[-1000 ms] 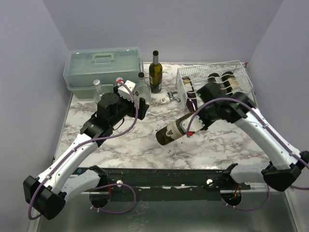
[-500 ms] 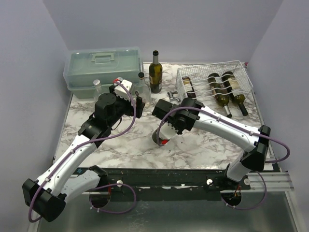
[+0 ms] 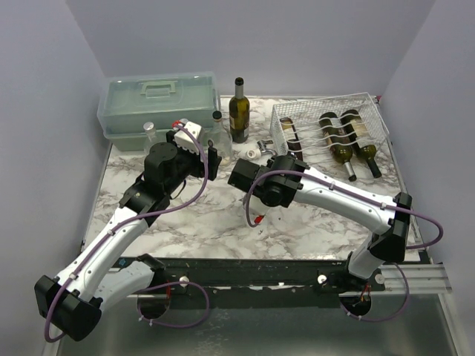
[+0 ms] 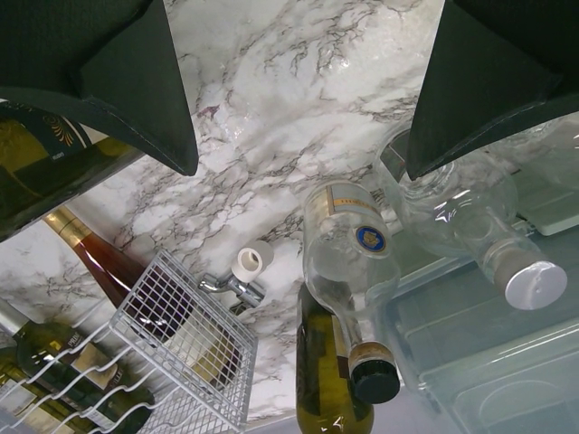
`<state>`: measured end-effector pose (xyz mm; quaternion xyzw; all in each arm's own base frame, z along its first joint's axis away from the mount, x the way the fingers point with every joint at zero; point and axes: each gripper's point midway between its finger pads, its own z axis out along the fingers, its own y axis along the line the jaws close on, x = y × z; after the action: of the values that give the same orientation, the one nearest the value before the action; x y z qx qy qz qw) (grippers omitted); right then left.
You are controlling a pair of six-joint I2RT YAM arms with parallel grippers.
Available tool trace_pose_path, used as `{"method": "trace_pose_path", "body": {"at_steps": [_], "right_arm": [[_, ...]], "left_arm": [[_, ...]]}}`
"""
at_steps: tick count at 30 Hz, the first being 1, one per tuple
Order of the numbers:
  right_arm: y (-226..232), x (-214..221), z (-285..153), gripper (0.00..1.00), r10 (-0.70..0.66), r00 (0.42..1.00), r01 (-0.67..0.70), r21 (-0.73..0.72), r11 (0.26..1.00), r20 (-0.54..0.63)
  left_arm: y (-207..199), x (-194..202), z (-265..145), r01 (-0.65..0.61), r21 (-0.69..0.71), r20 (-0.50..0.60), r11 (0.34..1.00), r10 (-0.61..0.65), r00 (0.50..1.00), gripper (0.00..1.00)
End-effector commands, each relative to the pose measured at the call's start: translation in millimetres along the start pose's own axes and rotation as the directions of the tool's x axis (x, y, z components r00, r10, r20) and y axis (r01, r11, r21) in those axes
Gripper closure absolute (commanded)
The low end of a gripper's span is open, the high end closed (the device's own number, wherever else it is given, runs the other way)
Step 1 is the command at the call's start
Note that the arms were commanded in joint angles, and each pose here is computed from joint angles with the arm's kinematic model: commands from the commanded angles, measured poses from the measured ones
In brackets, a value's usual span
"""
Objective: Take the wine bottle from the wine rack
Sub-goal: Place the wine bottle at the center of the board.
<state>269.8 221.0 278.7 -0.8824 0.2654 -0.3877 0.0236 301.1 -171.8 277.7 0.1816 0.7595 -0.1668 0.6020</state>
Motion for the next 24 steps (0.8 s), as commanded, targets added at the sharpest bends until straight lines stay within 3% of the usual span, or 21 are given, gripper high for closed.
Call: {"method": "trace_pose_path", "body": {"at_steps": [1,17,24], "right_arm": [[-6,15,-12,1.0,-0.088,0.99,0.09,0.013,0.996,-0.114],[-6,-15,1,0.97,-0.205,0.975,0.202,-0.035,0.979,-0.089],[-11,-29,4,0.86,-0.235,0.968,0.232,-0.043,0.972,-0.087]], "left_arm": [[6,-1,-3,0.0,-0.024,0.01,1.0,0.001,1.0,0.01],[7,-1,-2,0.005,-0.024,0.011,1.0,-0.005,1.0,0.01],[8,-1,-3,0.008,-0.025,0.012,1.0,-0.008,1.0,0.01]]}}
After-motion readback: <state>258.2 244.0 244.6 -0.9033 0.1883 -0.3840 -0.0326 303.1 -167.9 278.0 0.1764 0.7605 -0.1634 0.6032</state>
